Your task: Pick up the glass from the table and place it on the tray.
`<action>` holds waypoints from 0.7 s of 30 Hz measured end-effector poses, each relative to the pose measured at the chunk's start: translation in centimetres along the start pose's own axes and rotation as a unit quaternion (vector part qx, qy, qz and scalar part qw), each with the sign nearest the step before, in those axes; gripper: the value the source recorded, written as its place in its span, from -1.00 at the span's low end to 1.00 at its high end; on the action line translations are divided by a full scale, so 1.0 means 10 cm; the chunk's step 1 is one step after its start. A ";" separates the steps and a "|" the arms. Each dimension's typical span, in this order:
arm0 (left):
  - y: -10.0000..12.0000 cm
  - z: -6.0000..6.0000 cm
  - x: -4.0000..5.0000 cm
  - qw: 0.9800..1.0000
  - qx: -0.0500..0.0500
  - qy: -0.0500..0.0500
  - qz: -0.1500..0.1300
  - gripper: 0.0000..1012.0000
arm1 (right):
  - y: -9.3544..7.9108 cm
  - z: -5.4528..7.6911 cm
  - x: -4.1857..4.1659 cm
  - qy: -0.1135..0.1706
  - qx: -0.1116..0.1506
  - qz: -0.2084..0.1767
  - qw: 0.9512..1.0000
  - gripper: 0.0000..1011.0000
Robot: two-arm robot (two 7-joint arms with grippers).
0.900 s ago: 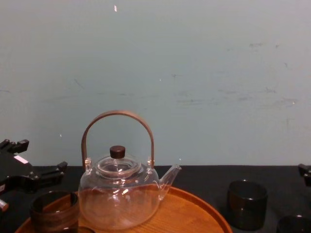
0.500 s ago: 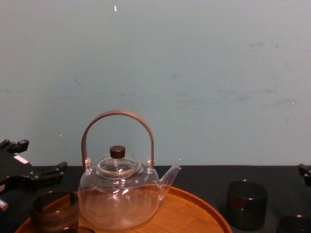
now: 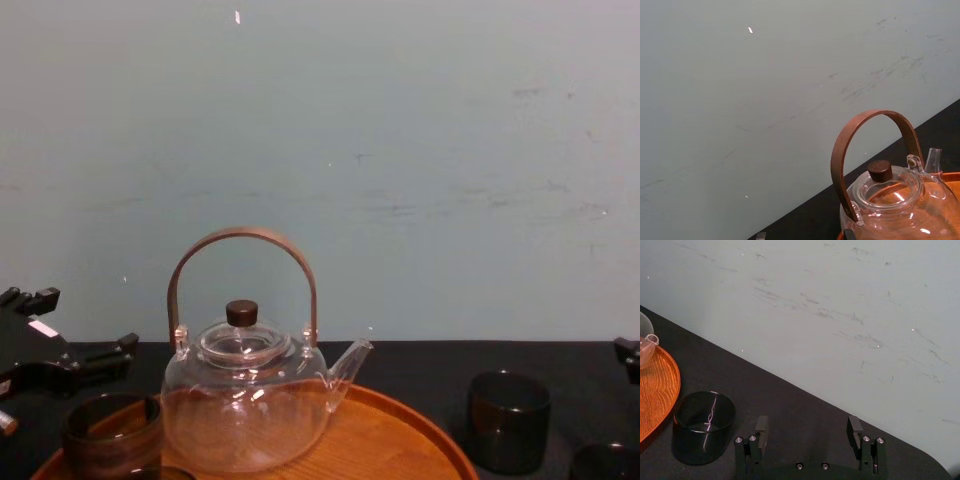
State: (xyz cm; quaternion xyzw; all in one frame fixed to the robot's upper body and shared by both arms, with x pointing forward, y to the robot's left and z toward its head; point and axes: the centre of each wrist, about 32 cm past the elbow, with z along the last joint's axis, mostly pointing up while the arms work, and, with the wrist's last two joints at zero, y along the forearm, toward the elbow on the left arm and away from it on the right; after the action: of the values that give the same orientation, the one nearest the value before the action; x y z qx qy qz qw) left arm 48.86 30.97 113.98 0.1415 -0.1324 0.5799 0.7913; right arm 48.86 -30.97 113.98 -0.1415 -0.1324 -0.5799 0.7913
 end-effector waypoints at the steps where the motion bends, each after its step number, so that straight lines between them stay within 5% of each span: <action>1: 0.00 0.00 0.000 1.000 0.000 0.000 0.000 0.98 | 0.00 0.00 0.000 0.000 0.000 0.000 1.000 0.98; 21: 0.00 0.00 0.000 1.000 0.000 0.000 0.000 0.98 | 0.00 0.00 0.000 0.000 0.000 0.000 1.000 0.98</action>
State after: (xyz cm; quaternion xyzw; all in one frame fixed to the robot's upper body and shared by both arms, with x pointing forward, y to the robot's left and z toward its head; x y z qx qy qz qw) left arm 48.86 30.97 113.98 0.1415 -0.1325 0.5799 0.7913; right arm 48.86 -30.97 113.98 -0.1415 -0.1324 -0.5799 0.7913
